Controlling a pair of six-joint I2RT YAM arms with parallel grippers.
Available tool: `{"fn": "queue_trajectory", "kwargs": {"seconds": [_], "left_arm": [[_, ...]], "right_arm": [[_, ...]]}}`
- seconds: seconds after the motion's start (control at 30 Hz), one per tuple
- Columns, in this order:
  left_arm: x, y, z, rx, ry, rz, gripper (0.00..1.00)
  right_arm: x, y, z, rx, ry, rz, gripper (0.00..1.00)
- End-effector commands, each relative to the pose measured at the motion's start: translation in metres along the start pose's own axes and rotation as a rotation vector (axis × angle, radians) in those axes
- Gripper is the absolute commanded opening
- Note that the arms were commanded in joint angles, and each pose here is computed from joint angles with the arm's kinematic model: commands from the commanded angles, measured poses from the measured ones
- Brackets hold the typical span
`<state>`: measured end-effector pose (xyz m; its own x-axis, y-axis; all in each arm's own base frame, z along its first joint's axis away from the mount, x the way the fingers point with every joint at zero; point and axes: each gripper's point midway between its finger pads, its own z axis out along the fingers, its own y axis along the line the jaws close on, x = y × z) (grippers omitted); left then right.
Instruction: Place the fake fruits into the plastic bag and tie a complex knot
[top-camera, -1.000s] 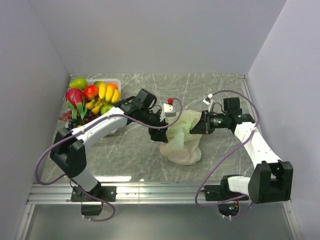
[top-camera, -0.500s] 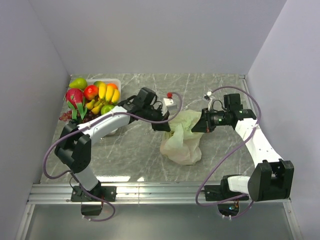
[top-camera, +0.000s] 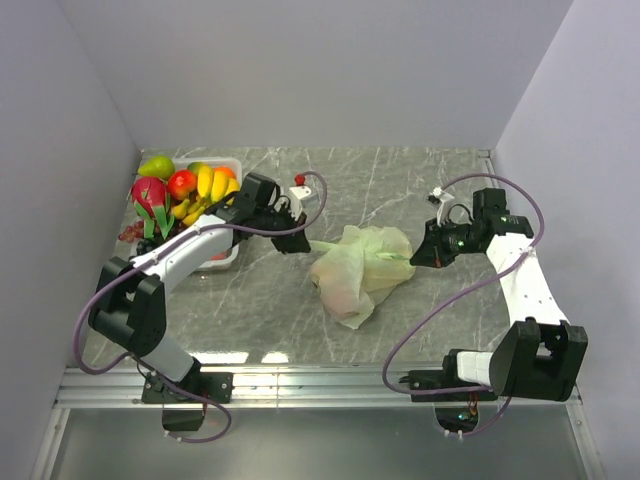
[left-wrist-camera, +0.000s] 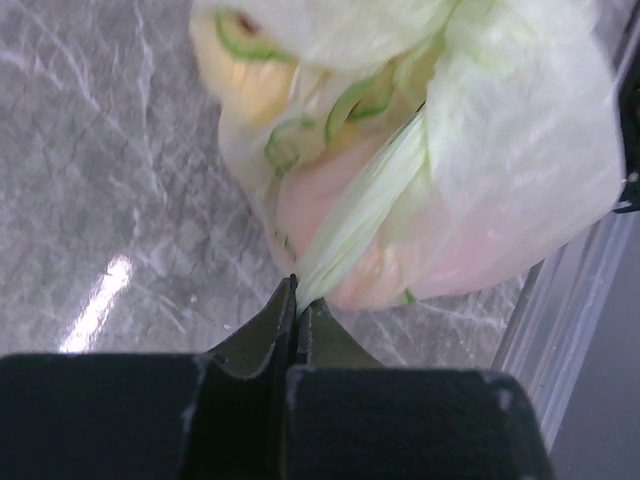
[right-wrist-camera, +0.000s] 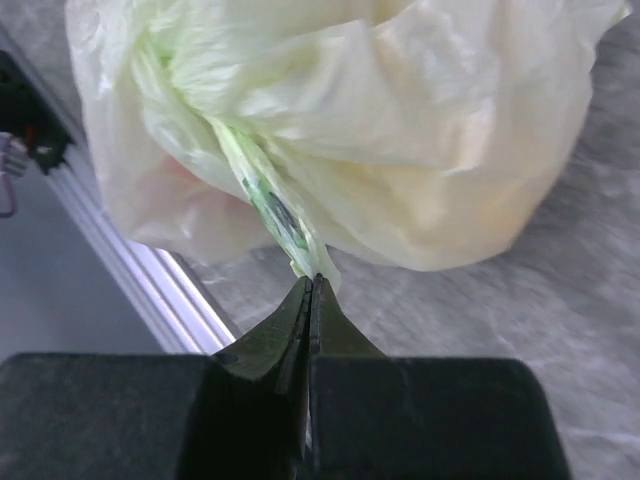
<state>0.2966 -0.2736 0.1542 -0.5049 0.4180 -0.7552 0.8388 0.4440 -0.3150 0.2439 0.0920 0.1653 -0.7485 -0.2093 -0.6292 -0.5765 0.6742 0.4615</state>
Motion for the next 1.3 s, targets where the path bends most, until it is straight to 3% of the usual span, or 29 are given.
{"fn": "queue_trajectory", "kwargs": {"seconds": [0.0,0.33,0.5,0.57,0.6,0.63,0.7,0.73,0.8,0.83,1.0,1.17,1.27], "left_arm": [[0.026,0.032,-0.016,-0.169,0.070,-0.020,0.00],[0.051,0.055,-0.020,-0.268,0.108,0.045,0.00],[0.024,0.037,-0.021,-0.186,0.029,0.121,0.00],[0.006,0.025,-0.025,-0.138,-0.007,0.165,0.18],[0.000,0.022,-0.027,-0.124,-0.021,0.180,0.34],[-0.013,0.014,-0.031,-0.099,-0.052,0.201,0.43],[-0.025,0.007,-0.037,-0.086,-0.084,0.223,0.64],[-0.035,0.003,-0.043,-0.088,-0.110,0.238,0.93],[-0.042,-0.004,-0.049,-0.072,-0.129,0.250,0.99],[-0.048,-0.006,-0.054,-0.076,-0.147,0.256,0.99],[-0.047,-0.014,-0.064,-0.069,-0.175,0.339,0.99],[-0.021,-0.012,-0.057,-0.009,-0.085,0.490,0.99],[-0.005,-0.004,-0.044,0.031,-0.015,0.508,0.94]], "right_arm": [[0.026,-0.049,-0.019,0.214,0.105,-0.051,0.00],[0.050,-0.079,-0.027,0.328,0.156,-0.078,0.00],[0.039,-0.060,-0.022,0.244,0.111,-0.083,0.00],[0.034,-0.046,-0.019,0.184,0.116,-0.088,0.00],[0.030,-0.038,-0.021,0.157,0.125,-0.100,0.00],[0.029,-0.035,-0.021,0.142,0.126,-0.098,0.23],[0.021,-0.028,-0.024,0.125,0.114,-0.120,0.47],[0.017,-0.027,-0.027,0.138,0.104,-0.138,0.65],[0.012,-0.025,-0.030,0.160,0.109,-0.193,0.76],[0.012,-0.023,-0.031,0.168,0.115,-0.215,0.81],[0.014,-0.020,-0.024,0.209,0.154,-0.344,0.82],[0.019,-0.021,-0.005,0.254,0.216,-0.468,0.79],[0.026,-0.032,0.006,0.264,0.262,-0.486,0.74]]}}
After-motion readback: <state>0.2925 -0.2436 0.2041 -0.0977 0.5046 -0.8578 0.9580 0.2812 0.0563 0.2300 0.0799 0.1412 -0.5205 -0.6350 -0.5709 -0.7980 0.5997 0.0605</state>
